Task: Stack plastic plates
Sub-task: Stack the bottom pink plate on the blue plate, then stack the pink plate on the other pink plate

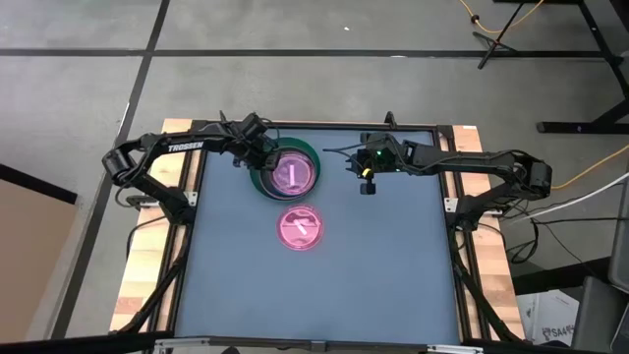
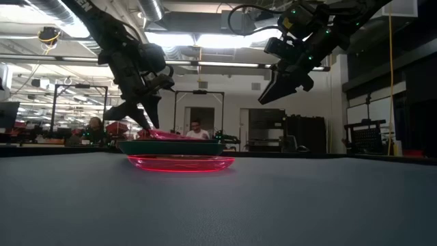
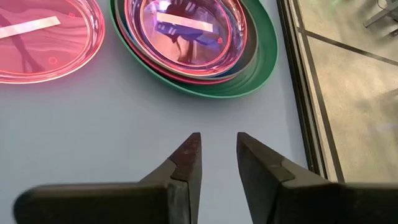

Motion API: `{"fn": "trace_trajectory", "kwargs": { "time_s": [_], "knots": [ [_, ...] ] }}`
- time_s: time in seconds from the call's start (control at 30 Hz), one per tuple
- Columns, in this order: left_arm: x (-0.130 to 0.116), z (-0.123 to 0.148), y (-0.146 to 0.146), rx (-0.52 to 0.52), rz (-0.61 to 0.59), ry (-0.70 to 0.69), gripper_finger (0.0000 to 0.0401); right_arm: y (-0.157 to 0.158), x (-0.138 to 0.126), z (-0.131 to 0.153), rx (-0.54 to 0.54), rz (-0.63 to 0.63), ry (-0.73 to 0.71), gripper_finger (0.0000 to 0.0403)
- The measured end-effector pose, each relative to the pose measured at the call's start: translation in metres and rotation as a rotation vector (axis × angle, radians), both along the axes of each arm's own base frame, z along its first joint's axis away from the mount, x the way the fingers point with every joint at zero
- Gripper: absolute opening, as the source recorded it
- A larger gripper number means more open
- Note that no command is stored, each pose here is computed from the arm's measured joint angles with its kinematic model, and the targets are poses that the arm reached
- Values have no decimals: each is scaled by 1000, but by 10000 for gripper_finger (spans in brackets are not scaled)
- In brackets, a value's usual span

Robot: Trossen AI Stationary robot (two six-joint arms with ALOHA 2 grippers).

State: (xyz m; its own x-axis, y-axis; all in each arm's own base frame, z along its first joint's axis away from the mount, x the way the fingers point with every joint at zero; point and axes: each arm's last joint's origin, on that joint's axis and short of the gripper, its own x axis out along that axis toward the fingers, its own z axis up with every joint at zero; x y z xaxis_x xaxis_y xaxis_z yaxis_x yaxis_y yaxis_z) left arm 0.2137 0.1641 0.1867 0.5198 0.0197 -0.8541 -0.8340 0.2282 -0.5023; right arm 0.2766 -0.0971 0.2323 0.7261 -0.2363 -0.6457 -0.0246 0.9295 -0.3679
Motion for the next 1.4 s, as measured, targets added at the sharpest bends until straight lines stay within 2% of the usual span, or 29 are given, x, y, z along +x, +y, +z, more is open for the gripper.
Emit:
{"fn": "trace_trajectory", "kwargs": {
  "time_s": [0.47,0.73,0.93,1.17,1.4],
  "knots": [
    [-4,-2,-2,-30,-3,34,82,0,0,0,1,0,0,92],
    [-8,14,-6,14,-7,-15,82,0,0,0,8,-7,-2,92],
    [-11,42,-23,167,-72,-71,82,2,1,0,94,36,-30,92],
    [-7,77,-66,411,-215,-170,82,8,2,1,192,116,-58,92],
    [1,90,-112,539,-357,-227,82,31,9,1,225,167,-65,92]
  ]
}}
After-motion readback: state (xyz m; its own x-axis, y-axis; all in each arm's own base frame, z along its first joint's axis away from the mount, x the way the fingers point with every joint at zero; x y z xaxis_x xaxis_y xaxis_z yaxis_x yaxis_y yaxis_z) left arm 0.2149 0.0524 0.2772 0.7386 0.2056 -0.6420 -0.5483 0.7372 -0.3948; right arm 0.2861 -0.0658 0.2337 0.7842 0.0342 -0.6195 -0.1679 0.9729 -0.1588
